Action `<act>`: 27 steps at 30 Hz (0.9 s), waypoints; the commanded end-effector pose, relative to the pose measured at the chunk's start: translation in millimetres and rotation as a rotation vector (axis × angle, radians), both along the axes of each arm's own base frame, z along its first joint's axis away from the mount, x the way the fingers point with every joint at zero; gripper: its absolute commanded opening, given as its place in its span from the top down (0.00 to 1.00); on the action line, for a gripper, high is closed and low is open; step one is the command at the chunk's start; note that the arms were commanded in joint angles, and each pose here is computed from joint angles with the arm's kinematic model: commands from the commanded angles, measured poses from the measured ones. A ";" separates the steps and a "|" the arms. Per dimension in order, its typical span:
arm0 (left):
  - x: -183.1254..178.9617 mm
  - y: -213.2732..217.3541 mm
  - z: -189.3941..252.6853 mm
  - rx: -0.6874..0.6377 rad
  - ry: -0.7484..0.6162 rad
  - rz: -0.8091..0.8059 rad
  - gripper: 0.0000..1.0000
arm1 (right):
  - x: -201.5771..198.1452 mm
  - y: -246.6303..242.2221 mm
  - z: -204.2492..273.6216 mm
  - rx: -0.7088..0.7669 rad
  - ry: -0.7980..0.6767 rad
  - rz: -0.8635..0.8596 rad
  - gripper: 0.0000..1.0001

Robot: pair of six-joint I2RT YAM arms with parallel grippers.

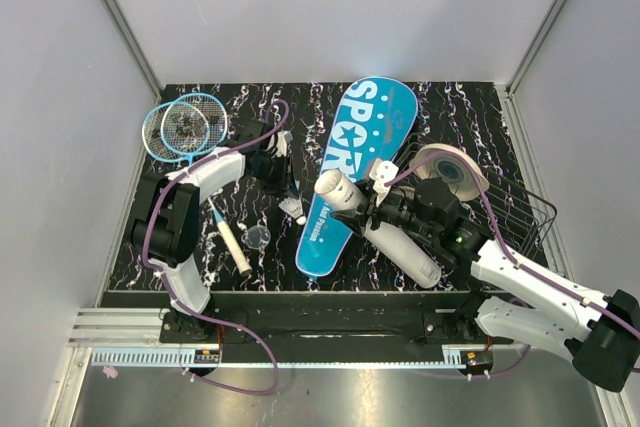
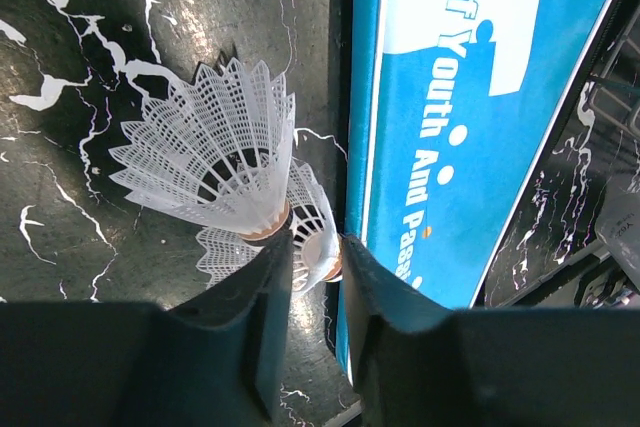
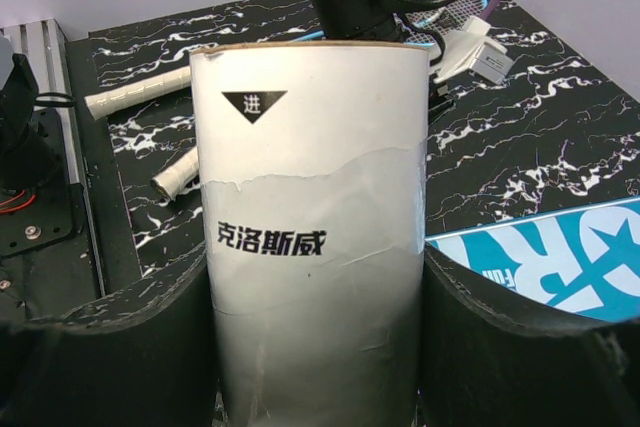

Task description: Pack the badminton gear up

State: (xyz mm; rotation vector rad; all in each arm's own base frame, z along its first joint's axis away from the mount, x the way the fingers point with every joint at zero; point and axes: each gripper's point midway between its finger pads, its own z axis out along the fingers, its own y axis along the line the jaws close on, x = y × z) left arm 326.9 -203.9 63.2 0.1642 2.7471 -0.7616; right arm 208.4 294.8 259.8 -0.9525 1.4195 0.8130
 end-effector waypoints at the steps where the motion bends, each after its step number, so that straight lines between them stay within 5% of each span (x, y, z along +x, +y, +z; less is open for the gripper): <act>1: 2.4 0.7 -0.2 0.000 -0.011 -0.002 0.73 | -1.6 -0.2 0.5 0.010 -0.017 -0.001 0.73; 8: -3.7 1.6 -5.9 0.002 0.021 -0.011 0.88 | -1.6 -0.2 0.9 0.012 -0.017 0.000 0.73; 15: 0.6 13.5 34.8 0.009 -0.066 -0.009 1.00 | -1.5 -0.1 1.2 0.010 -0.015 0.000 0.73; 27: -21.3 2.1 180.2 -0.380 -0.241 -0.034 1.00 | 6.3 9.3 -7.4 -0.018 0.008 0.003 0.73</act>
